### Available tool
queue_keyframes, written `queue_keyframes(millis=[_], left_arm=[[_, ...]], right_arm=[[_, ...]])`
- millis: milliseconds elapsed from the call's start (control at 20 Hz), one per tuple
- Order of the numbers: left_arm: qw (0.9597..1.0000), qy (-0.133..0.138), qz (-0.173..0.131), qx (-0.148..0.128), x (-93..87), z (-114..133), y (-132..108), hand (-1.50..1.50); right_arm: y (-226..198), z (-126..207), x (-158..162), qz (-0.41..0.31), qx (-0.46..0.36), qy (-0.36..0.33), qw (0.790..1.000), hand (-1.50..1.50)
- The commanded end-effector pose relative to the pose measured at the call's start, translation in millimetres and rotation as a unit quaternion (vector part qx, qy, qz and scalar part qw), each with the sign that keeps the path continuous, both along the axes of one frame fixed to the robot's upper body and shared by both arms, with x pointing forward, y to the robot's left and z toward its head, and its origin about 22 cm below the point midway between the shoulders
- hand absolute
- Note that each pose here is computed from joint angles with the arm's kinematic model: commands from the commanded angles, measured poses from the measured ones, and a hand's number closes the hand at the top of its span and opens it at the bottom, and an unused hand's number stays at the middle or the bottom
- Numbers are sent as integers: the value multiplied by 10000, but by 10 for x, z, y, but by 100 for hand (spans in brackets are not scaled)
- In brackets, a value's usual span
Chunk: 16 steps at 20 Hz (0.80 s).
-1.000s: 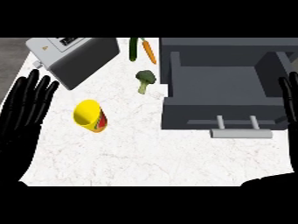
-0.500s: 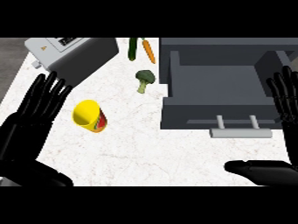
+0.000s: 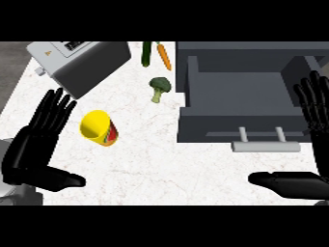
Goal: Pick up the cup, place it into the drawer and close the drawer
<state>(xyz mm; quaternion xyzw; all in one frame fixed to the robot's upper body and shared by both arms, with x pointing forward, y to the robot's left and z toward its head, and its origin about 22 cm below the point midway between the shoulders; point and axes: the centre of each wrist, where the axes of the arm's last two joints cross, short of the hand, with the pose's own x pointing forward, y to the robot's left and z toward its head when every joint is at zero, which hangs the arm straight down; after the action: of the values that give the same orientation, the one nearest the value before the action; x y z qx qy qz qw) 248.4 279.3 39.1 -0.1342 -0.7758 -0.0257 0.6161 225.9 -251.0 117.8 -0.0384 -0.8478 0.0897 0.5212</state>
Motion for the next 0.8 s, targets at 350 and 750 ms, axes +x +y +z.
queue_keyframes(millis=[350, 750], left_arm=[[9960, 486, 563, 489, 162, -746, 273, -150], [9921, 693, 761, 717, 359, -1244, 397, -150]], right_arm=[[33, -70, -129, 40, -28, -3, 10000, -150], [32, -154, 221, 119, -102, 63, 9999, -150]])
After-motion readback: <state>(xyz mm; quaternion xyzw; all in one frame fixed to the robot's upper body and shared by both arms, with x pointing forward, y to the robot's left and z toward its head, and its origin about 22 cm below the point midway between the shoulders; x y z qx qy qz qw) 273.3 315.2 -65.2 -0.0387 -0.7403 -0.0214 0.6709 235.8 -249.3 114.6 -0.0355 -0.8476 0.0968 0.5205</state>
